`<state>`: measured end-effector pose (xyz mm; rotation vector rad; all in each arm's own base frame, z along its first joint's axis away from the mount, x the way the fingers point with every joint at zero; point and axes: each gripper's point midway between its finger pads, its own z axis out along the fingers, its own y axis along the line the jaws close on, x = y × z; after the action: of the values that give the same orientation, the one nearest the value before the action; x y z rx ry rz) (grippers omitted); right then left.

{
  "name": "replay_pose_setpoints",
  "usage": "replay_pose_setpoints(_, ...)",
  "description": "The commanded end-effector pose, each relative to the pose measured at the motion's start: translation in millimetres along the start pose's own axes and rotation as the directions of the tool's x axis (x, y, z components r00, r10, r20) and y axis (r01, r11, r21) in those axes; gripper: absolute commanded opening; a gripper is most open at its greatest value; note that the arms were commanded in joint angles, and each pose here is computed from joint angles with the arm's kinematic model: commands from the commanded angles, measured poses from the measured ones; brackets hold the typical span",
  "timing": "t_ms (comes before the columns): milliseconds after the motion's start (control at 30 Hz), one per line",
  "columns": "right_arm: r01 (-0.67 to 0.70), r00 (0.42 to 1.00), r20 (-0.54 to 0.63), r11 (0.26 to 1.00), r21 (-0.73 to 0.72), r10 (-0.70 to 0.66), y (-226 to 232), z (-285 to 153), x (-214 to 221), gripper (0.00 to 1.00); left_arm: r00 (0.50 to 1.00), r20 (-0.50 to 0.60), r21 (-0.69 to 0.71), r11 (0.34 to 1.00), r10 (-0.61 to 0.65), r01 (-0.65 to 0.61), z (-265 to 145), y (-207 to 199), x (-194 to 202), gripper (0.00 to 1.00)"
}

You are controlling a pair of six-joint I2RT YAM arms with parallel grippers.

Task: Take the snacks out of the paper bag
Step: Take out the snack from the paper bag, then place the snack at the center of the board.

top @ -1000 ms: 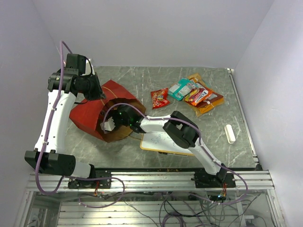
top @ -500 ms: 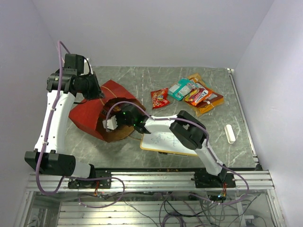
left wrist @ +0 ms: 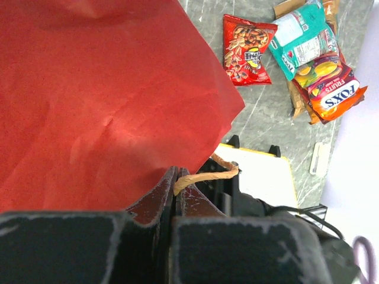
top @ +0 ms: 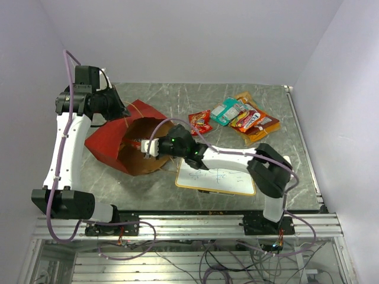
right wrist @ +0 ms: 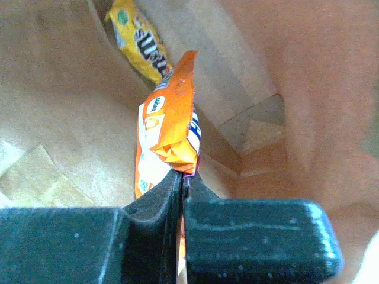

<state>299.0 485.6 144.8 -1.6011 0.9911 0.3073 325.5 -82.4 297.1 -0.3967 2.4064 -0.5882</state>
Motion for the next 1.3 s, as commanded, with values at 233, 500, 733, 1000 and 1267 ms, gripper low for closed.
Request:
replay_pose_setpoints(233,-0.264,0.958,0.133,0.964,0.042,0.256,-31.6,-78.8,-73.4,0.00,0.998,0.018,0.084,0.995,-0.053,0.052,9.1,-8.8,-0.7,0.07)
replay_pose_setpoints(500,-0.304,0.952,0.075,0.942,0.141,0.296,-47.2,-148.3,-79.3,0.00,0.996,0.000,0.040,0.995,-0.090,0.090,21.8,-0.5,-1.4,0.07)
replay_pose_setpoints(733,-0.411,0.906,0.052,0.843,0.348,0.421,-85.3,-212.5,-48.5,0.00,0.995,-0.004,0.012,0.995,-0.103,0.103,26.3,5.6,0.1,0.07)
replay_pose_setpoints(1000,-0.685,0.615,0.247,0.351,0.638,0.749,-181.7,-271.7,36.2,0.00,0.995,-0.007,0.008,0.995,-0.100,0.100,22.6,4.8,-0.5,0.07)
replay_pose_setpoints(1267,-0.757,0.258,0.518,-0.163,0.633,0.815,-233.4,-279.4,128.1,0.00,0.995,0.002,0.016,0.995,-0.095,0.095,15.1,1.2,-2.1,0.07)
